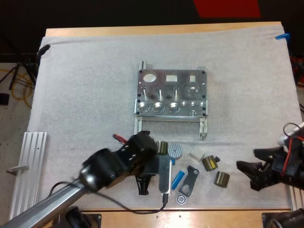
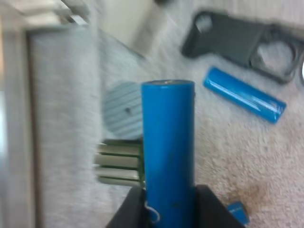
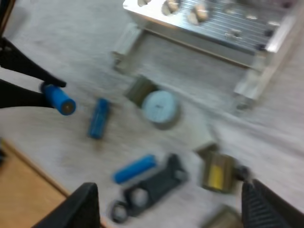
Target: Load cells from left to right
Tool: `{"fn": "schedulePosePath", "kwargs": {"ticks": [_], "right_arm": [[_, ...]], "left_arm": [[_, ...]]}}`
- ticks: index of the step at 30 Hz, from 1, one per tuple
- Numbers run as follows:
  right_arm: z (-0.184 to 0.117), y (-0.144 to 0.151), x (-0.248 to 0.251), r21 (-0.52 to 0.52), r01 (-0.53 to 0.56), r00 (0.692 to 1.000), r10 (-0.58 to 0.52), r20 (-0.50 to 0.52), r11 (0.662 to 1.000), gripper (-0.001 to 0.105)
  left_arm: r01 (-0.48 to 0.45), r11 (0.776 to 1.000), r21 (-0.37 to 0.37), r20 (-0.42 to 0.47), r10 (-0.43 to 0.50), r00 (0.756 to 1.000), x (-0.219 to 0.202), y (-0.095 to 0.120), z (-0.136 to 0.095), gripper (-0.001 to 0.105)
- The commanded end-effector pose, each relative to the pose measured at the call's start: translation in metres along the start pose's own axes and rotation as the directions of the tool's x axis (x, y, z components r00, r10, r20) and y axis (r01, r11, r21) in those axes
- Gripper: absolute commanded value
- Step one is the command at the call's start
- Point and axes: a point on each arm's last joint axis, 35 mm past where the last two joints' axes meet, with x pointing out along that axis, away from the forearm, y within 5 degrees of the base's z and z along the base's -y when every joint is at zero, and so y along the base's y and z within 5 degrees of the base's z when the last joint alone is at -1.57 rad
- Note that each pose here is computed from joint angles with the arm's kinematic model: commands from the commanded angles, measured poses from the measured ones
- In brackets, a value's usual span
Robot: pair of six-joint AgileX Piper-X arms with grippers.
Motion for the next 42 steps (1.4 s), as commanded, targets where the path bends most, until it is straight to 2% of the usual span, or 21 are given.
{"fn": "schedulePosePath", "kwargs": {"ticks": [1, 8, 14, 18, 23, 27, 36, 42], "right_arm": [[0.011, 0.0, 0.002, -0.003, -0.078, 0.995, 0.078, 0.065, 0.997, 0.062], [0.036, -0.012, 0.024, 0.045, -0.247, 0.958, 0.237, 0.162, 0.968, 0.062], [0.049, -0.023, 0.049, 0.064, -0.371, 0.919, 0.356, 0.171, 0.927, 0.062], [0.051, -0.028, 0.063, 0.084, -0.442, 0.891, 0.427, 0.153, 0.893, 0.062], [0.055, -0.021, 0.082, 0.072, -0.481, 0.875, 0.473, 0.105, 0.874, 0.062], [0.06, -0.006, 0.099, 0.048, -0.486, 0.873, 0.483, 0.062, 0.873, 0.062], [0.065, 0.026, 0.134, 0.027, -0.533, 0.846, 0.534, -0.013, 0.846, 0.062], [0.071, 0.036, 0.153, 0.038, -0.515, 0.857, 0.515, 0.001, 0.857, 0.062]], "left_arm": [[-0.024, 1.0, -0.02, 0.047, 0.025, 0.999, -0.015, -0.001, 0.0, 0.0], [-0.042, 0.997, -0.065, 0.165, 0.052, 0.985, -0.044, -0.005, -0.003, 0.0], [-0.065, 0.993, -0.101, 0.231, 0.087, 0.969, -0.049, -0.003, 0.002, 0.0], [-0.044, 0.995, -0.089, 0.297, 0.069, 0.952, -0.051, -0.002, 0.008, 0.0], [-0.039, 0.995, -0.088, 0.327, 0.066, 0.943, -0.052, -0.001, 0.01, 0.0], [-0.037, 0.995, -0.088, 0.323, 0.063, 0.944, -0.052, -0.001, 0.01, 0.0], [-0.038, 0.995, -0.089, 0.322, 0.065, 0.945, -0.052, -0.001, 0.01, 0.0], [-0.031, 0.995, -0.098, 0.314, 0.06, 0.948, -0.051, -0.002, 0.009, 0.0]]}}
